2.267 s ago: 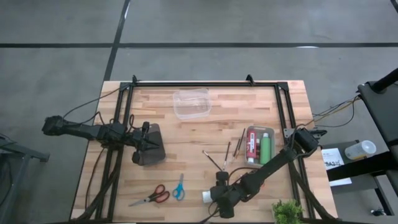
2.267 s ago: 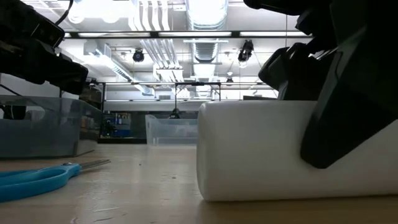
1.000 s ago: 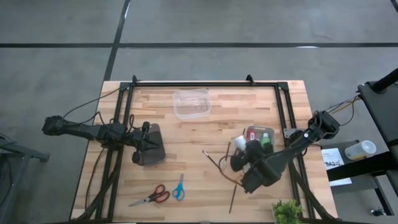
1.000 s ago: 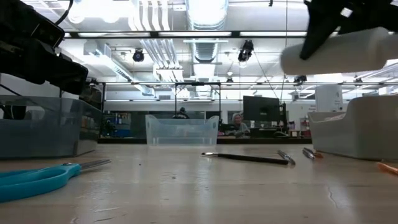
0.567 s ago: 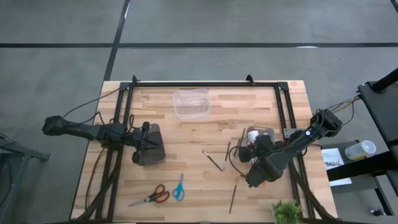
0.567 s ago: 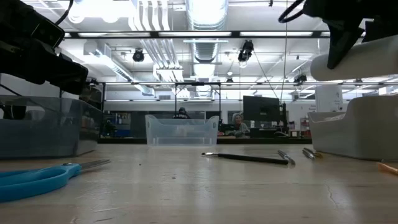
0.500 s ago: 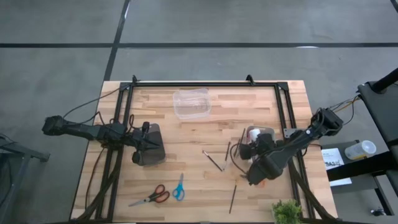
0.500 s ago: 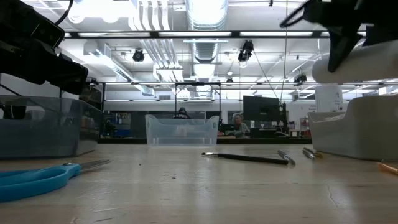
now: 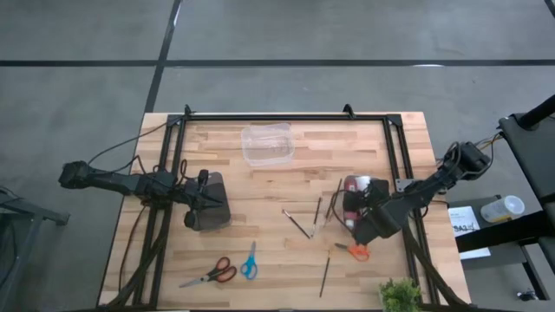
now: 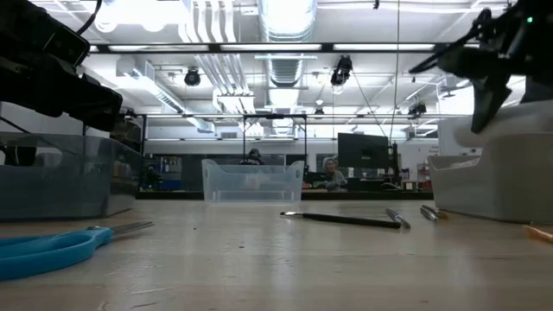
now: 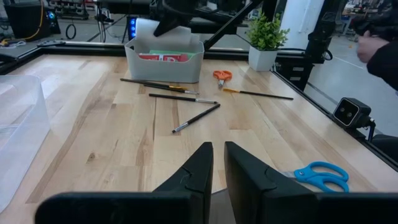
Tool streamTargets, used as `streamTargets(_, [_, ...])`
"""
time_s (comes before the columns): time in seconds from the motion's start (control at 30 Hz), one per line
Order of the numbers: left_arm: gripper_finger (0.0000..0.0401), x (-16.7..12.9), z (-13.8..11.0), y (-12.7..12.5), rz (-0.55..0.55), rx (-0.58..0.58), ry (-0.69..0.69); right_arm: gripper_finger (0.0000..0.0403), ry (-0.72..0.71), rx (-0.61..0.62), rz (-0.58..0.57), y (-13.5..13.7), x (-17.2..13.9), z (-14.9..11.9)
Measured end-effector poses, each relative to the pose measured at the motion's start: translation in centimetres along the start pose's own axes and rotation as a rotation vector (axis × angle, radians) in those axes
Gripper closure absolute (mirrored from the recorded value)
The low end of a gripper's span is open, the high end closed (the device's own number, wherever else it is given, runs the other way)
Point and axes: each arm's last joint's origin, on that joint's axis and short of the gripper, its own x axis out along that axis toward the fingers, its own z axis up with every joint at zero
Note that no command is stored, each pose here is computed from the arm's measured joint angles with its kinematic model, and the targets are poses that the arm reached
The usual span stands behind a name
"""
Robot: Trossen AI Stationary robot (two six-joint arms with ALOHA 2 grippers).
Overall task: Pick & Place Paint Supplies
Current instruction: Put the white paint bottle into the gray bin, then put the silver paint brush into the transparent bin
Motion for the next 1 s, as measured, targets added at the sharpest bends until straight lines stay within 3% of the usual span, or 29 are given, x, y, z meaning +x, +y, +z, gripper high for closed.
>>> streamTargets(0.4, [0.035, 0.0, 0.0, 0.0, 0.0, 0.0, 0.0, 0.0201, 0.077, 0.063, -0.032, -0.5, 2.1, -0.7])
streamTargets(0.67, [0.035, 0.0, 0.0, 0.0, 0.0, 0.0, 0.0, 0.0133, 0.081, 0.064, -0.026, -0.5, 2.1, -0.7])
streamTargets(1.0, [0.035, 0.0, 0.0, 0.0, 0.0, 0.0, 0.0, 0.0132, 0.012, 0.009, 0.05, 0.8, 0.0, 0.6])
